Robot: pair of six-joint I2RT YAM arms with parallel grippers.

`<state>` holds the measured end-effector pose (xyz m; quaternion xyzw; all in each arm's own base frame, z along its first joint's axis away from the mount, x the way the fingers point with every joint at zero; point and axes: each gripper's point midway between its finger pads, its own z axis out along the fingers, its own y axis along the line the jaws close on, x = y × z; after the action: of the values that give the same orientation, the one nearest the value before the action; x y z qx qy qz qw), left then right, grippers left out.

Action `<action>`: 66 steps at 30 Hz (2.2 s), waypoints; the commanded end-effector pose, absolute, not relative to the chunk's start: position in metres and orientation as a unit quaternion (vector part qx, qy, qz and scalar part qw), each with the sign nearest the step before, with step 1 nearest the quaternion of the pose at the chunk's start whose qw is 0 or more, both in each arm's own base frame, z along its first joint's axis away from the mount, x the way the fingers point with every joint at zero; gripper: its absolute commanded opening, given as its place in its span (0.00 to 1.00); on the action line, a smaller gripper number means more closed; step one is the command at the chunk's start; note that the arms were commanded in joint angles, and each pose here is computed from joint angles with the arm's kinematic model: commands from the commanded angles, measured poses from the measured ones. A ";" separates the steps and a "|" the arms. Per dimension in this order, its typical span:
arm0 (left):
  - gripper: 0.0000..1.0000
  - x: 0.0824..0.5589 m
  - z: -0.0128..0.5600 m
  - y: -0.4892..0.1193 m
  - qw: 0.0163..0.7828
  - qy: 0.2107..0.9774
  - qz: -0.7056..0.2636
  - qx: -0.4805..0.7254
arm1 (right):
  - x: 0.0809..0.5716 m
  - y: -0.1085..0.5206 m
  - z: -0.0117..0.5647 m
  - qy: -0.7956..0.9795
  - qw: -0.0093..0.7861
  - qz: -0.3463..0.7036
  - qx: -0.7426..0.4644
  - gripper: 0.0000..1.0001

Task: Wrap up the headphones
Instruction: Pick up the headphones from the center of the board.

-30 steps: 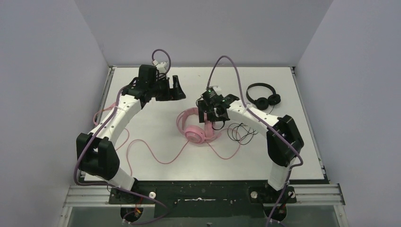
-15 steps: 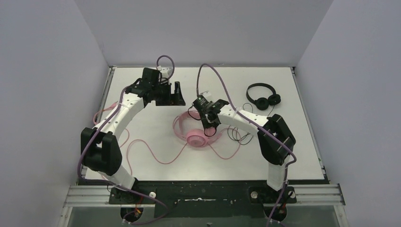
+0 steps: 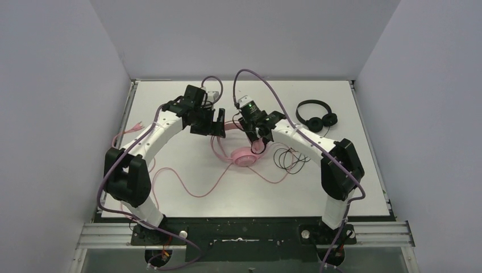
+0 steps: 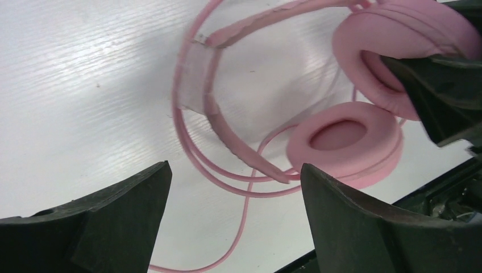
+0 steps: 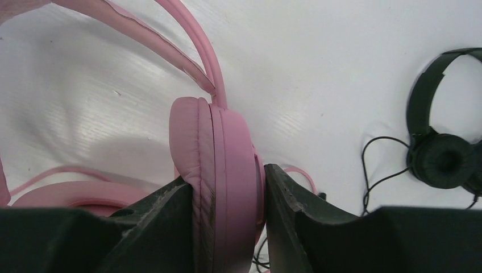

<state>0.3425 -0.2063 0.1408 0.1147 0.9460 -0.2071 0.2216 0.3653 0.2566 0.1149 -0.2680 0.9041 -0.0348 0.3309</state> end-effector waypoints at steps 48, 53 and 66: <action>0.00 0.354 0.211 -0.177 0.401 0.899 -0.097 0.148 | 0.316 0.237 0.315 0.809 0.502 0.081 -0.295 0.97; 0.00 0.353 0.230 -0.167 0.414 0.893 -0.120 0.127 | 0.308 0.201 0.350 0.790 0.553 0.087 -0.252 1.00; 0.00 0.317 0.322 -0.118 0.421 0.874 -0.242 0.014 | 0.335 0.163 0.278 0.787 0.539 0.261 -0.150 0.98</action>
<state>0.3344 -0.0998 0.2346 0.0226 0.9225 -0.1374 0.3599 0.3311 0.1173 0.2918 -0.1165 0.8181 0.1319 0.5475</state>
